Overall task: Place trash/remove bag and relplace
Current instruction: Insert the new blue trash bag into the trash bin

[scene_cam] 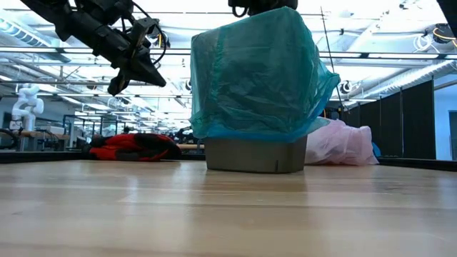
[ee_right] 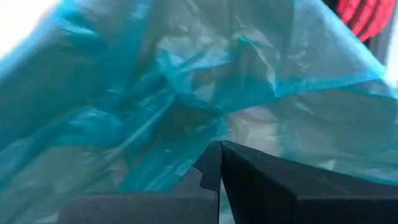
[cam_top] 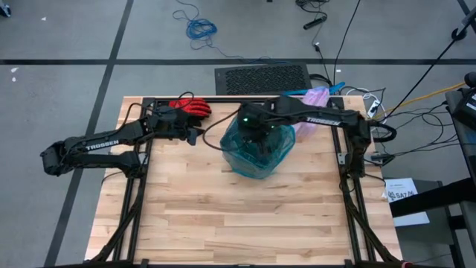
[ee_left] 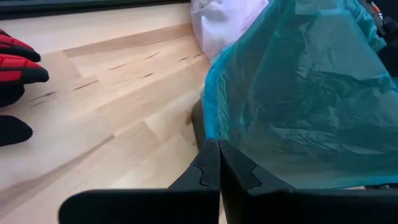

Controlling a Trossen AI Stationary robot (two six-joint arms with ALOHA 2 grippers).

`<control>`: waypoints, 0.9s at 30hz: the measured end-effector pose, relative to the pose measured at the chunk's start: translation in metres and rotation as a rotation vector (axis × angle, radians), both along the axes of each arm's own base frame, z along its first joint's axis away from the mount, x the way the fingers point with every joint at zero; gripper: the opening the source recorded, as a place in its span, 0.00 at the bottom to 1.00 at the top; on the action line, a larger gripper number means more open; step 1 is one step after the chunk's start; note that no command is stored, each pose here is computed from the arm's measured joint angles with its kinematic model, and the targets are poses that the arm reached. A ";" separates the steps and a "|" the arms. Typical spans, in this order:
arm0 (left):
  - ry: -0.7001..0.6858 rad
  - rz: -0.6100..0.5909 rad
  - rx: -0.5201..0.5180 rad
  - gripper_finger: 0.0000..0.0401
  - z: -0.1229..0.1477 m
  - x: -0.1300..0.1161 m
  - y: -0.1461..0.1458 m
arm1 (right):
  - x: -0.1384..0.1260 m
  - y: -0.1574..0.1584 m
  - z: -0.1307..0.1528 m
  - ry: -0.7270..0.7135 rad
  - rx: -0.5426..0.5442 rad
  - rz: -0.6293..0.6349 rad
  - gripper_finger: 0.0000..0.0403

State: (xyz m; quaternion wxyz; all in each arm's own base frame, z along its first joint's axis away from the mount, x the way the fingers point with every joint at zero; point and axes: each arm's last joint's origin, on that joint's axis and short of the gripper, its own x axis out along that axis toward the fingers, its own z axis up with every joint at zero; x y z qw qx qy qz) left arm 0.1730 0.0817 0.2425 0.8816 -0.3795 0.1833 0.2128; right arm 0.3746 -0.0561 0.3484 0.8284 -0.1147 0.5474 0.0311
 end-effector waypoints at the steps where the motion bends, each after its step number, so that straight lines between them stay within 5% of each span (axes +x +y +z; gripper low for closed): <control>1: 0.001 0.002 0.001 0.00 0.000 0.000 0.000 | 0.001 -0.001 -0.002 0.009 -0.017 -0.004 0.00; 27: 0.019 0.001 0.026 0.00 -0.001 -0.001 0.000 | 0.011 -0.002 -0.105 0.135 -0.058 -0.030 0.00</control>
